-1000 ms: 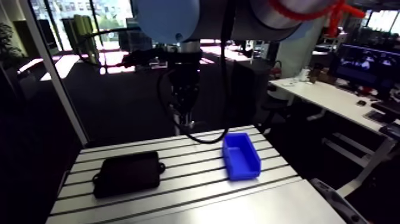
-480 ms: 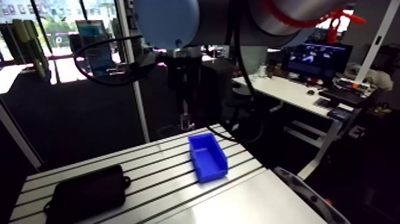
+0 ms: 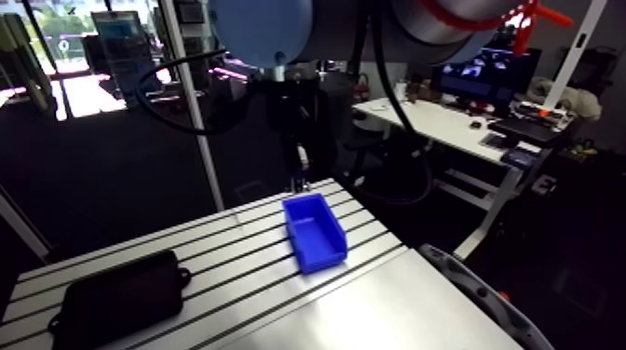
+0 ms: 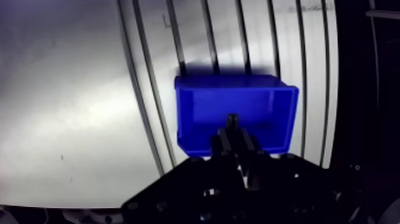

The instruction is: Pick up the M10 bolt from the tray and put it into the blue bin.

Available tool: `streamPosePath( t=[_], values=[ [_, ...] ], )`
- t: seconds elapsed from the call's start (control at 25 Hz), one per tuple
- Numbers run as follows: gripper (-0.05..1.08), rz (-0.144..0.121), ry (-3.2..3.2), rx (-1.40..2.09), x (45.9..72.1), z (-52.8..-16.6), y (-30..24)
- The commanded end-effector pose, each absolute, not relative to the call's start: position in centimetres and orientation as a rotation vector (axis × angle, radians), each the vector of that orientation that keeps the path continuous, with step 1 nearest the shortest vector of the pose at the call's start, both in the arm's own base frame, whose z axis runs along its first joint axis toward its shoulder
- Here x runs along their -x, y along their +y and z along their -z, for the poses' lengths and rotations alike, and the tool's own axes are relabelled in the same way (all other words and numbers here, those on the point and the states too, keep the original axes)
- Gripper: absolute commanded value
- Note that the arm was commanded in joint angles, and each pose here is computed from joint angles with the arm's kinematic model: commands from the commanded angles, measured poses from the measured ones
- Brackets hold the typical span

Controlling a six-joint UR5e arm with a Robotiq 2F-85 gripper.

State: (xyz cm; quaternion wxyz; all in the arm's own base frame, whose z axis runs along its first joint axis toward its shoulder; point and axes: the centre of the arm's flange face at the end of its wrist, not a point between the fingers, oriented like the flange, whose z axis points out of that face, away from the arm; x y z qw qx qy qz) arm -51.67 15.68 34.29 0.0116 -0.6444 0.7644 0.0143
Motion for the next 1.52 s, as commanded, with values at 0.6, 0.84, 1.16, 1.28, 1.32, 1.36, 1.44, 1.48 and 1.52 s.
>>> streamPosePath(
  t=[0.6,0.84,1.16,1.28,1.32,1.36,1.44,1.48,1.52],
  values=[
    [1.02,0.021,2.421,1.917,53.9,-27.3,20.2],
    [1.02,0.014,2.421,1.911,54.8,-24.0,20.8],
    [1.02,0.031,2.419,1.883,55.4,-21.5,21.0],
    [1.02,0.032,2.416,1.882,55.6,-20.7,21.2],
    [1.02,0.03,2.414,1.88,55.7,-20.5,21.3],
    [1.02,0.03,2.41,1.877,55.6,-20.2,21.3],
    [1.01,0.03,2.411,1.864,55.7,-20.0,21.3],
    [1.01,0.037,2.414,1.858,55.6,-19.8,21.3],
    [1.01,0.042,2.41,1.858,55.7,-19.5,21.2]
  ],
)
